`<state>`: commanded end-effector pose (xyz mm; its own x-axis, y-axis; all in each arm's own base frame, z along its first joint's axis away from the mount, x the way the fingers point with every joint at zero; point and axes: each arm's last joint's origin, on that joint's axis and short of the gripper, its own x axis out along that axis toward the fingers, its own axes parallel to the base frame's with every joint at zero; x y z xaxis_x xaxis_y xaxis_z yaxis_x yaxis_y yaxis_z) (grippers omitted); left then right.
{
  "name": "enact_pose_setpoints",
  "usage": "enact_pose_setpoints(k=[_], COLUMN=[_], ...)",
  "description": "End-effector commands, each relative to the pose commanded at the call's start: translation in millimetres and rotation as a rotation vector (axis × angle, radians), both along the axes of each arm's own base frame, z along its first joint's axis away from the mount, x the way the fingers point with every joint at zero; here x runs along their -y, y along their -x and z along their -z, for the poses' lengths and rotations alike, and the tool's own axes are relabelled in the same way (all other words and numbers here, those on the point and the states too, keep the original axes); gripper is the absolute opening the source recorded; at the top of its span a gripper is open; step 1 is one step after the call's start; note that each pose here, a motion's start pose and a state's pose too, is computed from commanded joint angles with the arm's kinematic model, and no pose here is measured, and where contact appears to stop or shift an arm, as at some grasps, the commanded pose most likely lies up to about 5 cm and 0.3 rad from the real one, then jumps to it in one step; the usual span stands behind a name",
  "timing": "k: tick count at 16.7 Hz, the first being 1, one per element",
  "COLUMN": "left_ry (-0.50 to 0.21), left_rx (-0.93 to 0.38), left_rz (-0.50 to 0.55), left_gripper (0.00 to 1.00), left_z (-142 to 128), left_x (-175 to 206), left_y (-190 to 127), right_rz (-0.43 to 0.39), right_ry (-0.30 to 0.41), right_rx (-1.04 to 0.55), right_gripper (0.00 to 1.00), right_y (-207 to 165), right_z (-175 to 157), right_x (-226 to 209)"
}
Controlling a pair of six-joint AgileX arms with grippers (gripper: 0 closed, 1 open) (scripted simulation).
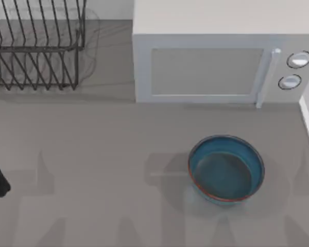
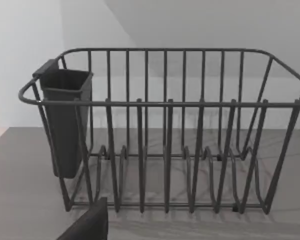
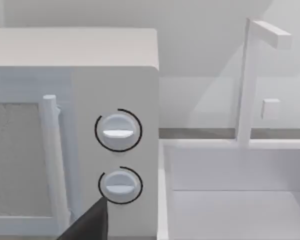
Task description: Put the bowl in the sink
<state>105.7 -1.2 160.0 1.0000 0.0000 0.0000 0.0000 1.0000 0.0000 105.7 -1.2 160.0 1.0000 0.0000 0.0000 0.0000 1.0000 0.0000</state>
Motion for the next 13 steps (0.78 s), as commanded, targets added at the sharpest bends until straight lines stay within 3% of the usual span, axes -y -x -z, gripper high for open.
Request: enact_pose_setpoints(k=[4, 7, 13], left_ry=[0.000, 0.000, 0.000], left_rx=[0.000, 0.000, 0.000], left_rz=[0.000, 0.000, 0.000], left_gripper=[1.00, 1.00, 1.00], left_z=[0, 0, 0], left_x=[0, 0, 0], left_y=[0, 0, 0], right_rz=[-0.011, -0.045, -0.111], right_ry=[-0.010, -0.045, -0.118], right_rx=[-0.027, -0.135, -0.599], right_gripper=[1.00, 1.00, 1.00], right_y=[0, -3, -45], right_z=[-5, -26, -77], right_x=[-1, -5, -26])
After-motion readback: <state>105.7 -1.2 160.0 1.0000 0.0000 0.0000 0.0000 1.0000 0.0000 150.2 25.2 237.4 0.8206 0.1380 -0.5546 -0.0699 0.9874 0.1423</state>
